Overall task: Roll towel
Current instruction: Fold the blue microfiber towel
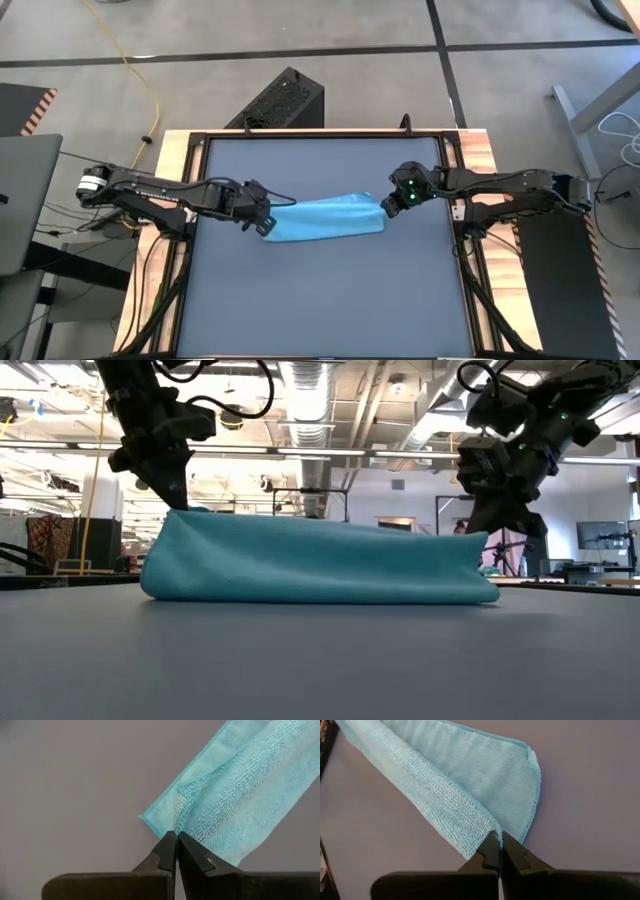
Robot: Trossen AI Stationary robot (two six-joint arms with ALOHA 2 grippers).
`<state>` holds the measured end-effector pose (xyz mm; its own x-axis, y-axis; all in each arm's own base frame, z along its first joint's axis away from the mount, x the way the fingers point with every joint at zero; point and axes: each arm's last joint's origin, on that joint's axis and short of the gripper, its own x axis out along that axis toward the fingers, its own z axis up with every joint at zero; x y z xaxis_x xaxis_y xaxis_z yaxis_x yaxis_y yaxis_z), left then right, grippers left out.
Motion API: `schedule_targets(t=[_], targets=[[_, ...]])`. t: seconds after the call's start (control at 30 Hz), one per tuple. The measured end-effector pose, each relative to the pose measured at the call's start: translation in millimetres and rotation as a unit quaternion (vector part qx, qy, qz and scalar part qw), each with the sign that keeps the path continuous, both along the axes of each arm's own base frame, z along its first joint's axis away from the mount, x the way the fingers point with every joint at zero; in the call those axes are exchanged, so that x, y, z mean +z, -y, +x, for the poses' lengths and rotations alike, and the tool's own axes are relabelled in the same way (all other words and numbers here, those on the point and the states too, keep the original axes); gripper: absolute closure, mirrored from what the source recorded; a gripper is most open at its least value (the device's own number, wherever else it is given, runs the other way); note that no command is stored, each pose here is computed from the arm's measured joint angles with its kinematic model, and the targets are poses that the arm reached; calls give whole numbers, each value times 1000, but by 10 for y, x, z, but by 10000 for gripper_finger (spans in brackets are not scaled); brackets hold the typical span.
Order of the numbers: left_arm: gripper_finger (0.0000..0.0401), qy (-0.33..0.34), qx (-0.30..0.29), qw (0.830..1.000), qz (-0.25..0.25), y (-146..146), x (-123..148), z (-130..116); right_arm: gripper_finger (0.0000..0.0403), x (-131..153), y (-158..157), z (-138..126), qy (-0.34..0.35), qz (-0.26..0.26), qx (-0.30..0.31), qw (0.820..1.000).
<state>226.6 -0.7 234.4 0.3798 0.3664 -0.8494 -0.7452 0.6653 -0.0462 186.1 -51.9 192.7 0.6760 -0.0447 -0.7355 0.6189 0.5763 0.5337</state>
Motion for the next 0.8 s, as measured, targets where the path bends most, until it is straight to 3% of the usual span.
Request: schedule_targets(t=[0.3, 0.5, 0.63, 0.8], targets=[[401, 43, -2, 996, -81, 128, -316, -12, 387, -4, -92, 21, 0, 11, 13, 1000], [401, 48, 8, 996, -69, 154, -367, -31, 387, 2, -83, 26, 4, 12, 6, 1000], [401, 47, 20, 998, -45, 138, -367, -40, 387, 17, 25, 41, 15, -24, -29, 999], [401, 48, 32, 998, -40, 131, -368, -47, 387, -72, 150, 118, 12, -32, -43, 999]])
